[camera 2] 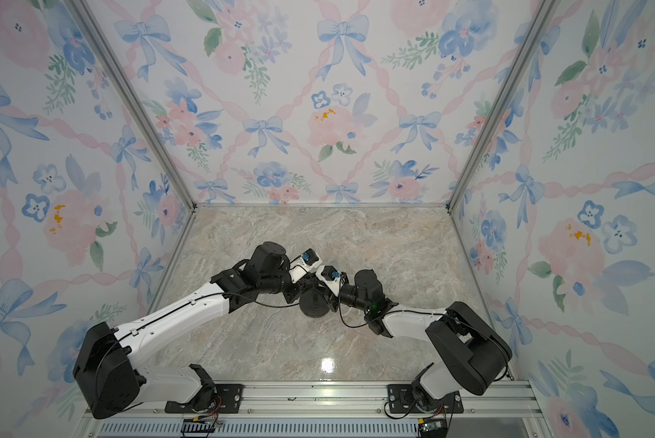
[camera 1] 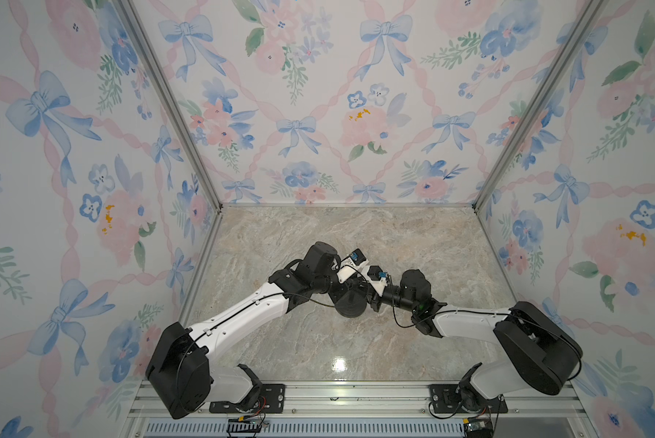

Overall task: Assemble a microphone stand
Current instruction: Screw the microphone stand pole into the microphone stand base.

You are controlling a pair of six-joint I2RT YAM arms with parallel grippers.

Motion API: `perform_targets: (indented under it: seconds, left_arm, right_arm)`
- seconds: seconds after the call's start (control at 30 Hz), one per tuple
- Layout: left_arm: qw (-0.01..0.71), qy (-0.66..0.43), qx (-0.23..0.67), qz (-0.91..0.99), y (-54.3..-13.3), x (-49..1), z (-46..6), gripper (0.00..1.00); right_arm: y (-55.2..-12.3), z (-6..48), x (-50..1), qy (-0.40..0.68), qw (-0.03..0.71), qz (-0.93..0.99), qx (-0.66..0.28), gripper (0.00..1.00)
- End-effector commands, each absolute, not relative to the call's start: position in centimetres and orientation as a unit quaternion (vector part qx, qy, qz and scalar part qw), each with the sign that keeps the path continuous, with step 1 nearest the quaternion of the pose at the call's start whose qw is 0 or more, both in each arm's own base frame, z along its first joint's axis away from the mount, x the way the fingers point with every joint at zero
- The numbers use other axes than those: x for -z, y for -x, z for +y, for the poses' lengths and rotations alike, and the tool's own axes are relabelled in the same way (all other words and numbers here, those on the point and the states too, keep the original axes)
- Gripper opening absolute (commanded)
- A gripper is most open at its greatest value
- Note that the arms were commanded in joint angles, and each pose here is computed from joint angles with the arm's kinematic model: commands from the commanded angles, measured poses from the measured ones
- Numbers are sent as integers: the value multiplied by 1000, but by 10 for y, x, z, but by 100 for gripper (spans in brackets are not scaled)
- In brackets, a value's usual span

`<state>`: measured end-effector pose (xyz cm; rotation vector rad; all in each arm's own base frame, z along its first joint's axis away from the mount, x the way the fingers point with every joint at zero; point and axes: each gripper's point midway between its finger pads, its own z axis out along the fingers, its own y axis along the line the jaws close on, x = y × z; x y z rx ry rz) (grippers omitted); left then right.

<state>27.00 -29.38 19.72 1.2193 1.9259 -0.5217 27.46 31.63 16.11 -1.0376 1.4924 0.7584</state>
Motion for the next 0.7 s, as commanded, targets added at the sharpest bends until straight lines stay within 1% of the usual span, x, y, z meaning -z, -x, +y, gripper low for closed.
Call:
perform_targets:
  seconds: [0.0, 0.13, 0.3, 0.4, 0.5, 0.57, 0.67]
  left_arm:
    - [387, -519, 211, 732, -269, -195, -284, 11]
    - [362, -507, 270, 734, -274, -192, -289, 15]
    - [338, -508, 273, 744, -282, -171, -290, 16]
    - [335, -511, 269, 745, -281, -167, -289, 16]
    - [344, -518, 263, 738, -279, -171, -286, 16]
    - [350, -525, 259, 732, -276, -173, -284, 17]
    - [352, -534, 246, 728, -272, -169, -280, 18]
  right_arm:
    - [-263, 312, -136, 452, 506, 654, -333, 22]
    - [-258, 312, -141, 460, 497, 650, -344, 30]
    - [-250, 306, -147, 473, 478, 657, -341, 36]
    - [-244, 297, -156, 476, 470, 664, -333, 45]
    - [-237, 288, -177, 482, 475, 661, -325, 56]
    - [-236, 282, -196, 483, 483, 658, -317, 61]
    - [-241, 277, -225, 473, 490, 660, -318, 60]
